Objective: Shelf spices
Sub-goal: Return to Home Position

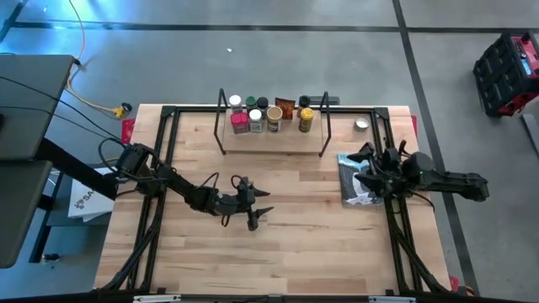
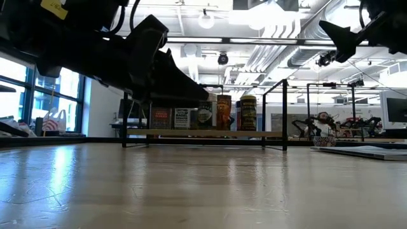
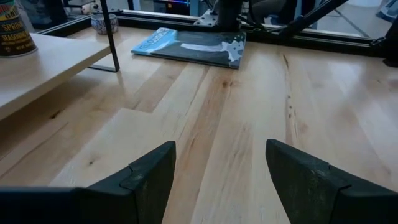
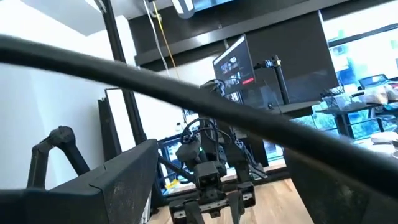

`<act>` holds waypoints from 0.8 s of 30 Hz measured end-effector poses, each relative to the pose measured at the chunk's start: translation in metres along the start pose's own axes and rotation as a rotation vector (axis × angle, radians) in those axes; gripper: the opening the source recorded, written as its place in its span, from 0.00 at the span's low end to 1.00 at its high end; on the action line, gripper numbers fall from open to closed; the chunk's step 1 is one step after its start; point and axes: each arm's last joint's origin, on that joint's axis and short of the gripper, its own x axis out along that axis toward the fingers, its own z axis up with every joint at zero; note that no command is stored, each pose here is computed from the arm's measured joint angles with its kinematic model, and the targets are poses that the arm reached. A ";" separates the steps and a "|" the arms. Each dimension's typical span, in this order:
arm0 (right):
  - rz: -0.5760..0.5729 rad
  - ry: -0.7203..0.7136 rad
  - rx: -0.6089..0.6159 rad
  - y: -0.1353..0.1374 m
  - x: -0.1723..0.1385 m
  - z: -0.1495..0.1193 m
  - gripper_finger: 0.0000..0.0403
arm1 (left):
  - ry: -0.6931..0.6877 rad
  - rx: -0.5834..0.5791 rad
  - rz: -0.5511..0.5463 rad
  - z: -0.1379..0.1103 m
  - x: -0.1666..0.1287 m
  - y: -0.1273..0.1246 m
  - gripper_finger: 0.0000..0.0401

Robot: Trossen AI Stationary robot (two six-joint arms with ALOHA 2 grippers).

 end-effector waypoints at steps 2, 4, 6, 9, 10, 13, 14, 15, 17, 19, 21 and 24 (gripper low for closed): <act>-0.001 0.001 0.000 0.000 0.000 -0.001 0.85 | 0.000 -0.003 0.000 0.000 0.000 0.000 0.61; -0.007 0.011 -0.003 -0.001 0.000 -0.002 0.85 | -0.006 -0.009 -0.001 0.001 0.000 0.000 0.61; -0.025 0.045 -0.006 -0.002 0.000 -0.005 0.85 | -0.021 -0.005 -0.003 0.005 -0.002 0.000 0.61; -0.042 0.097 -0.010 -0.004 -0.001 -0.010 0.85 | -0.048 0.007 -0.007 0.016 -0.006 0.000 0.61; -0.051 0.111 -0.009 -0.004 -0.001 -0.012 0.85 | -0.055 0.018 -0.008 0.021 -0.009 0.000 0.61; -0.072 0.171 -0.031 -0.006 -0.002 -0.017 0.85 | -0.077 0.048 0.008 0.041 -0.020 0.003 0.61; -0.079 0.191 -0.046 -0.007 -0.002 -0.019 0.85 | -0.082 0.057 0.019 0.048 -0.026 0.005 0.61; -0.086 0.207 -0.064 -0.007 -0.002 -0.021 0.85 | -0.082 0.068 0.033 0.056 -0.032 0.008 0.61; -0.101 0.243 -0.095 -0.009 -0.003 -0.024 0.85 | -0.079 0.089 0.068 0.071 -0.047 0.014 0.61; -0.118 0.271 -0.104 -0.010 -0.004 -0.027 0.85 | -0.068 0.113 0.105 0.084 -0.063 0.022 0.61; -0.138 0.293 -0.100 -0.011 -0.005 -0.029 0.85 | -0.055 0.140 0.144 0.095 -0.080 0.030 0.61; -0.151 0.313 -0.097 -0.011 -0.006 -0.031 0.85 | -0.043 0.155 0.182 0.108 -0.108 0.045 0.61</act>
